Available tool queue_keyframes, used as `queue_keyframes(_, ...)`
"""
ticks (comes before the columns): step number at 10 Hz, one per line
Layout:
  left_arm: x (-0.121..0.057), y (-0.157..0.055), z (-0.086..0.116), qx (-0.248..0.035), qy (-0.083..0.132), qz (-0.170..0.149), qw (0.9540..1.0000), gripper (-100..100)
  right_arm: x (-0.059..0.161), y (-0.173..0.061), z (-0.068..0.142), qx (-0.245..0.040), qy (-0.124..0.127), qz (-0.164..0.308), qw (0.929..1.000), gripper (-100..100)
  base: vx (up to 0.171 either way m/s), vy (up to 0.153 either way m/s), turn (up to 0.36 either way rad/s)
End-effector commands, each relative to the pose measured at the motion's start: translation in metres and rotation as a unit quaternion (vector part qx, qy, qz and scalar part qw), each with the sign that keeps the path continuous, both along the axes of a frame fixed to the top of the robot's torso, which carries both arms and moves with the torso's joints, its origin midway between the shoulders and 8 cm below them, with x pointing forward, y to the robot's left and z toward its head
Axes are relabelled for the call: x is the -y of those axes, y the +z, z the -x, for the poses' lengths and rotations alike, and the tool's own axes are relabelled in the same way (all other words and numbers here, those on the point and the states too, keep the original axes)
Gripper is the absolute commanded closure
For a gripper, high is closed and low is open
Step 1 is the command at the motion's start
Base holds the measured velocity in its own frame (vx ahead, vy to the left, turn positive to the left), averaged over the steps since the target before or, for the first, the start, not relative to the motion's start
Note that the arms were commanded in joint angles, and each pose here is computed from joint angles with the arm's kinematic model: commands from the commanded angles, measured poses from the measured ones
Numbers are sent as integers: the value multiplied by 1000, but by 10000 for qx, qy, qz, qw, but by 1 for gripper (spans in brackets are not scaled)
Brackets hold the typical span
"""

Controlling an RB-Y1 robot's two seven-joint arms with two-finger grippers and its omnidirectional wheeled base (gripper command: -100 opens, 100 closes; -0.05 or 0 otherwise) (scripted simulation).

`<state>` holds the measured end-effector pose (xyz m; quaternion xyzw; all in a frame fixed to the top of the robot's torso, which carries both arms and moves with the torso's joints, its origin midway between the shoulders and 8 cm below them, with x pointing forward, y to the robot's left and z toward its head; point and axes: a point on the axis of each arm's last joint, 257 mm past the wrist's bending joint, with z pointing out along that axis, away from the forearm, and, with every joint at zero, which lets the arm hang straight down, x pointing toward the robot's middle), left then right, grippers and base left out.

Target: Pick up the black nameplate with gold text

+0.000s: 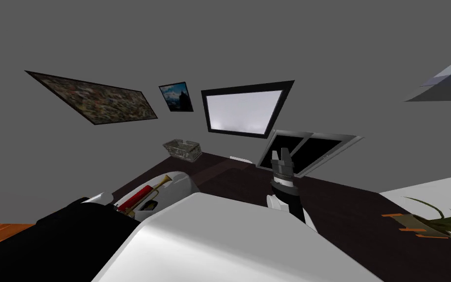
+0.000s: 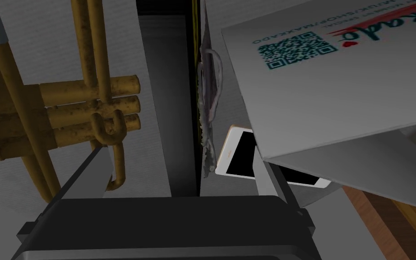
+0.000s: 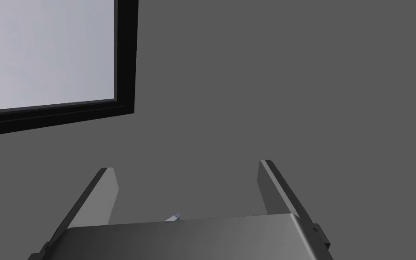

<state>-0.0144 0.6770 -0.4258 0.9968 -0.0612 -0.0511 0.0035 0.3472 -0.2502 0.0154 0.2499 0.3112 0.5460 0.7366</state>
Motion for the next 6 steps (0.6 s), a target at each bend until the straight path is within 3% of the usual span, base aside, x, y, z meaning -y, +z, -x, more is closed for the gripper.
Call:
queue_keyframes(1,0,0,0,0,0,0,10000,-100,0,0,0,0,0,0,10000,0,5,10,-19)
queue_keyframes(2,1,0,0,-3,6,15,10000,0,0,0,0,0,0,0,10000,0,0,0,0)
queue_keyframes(3,3,-5,-9,-1,-199,15,9998,-100,0,0,0,0,0,0,10000,0,71,23,222)
queue_keyframes(5,5,-10,-18,1,-404,15,9992,-100,0,0,0,-2,-1,1,10000,0,105,17,302)
queue_keyframes(6,7,-15,-27,4,-610,14,9981,-100,0,0,0,-1,-1,0,10000,0,122,16,323)
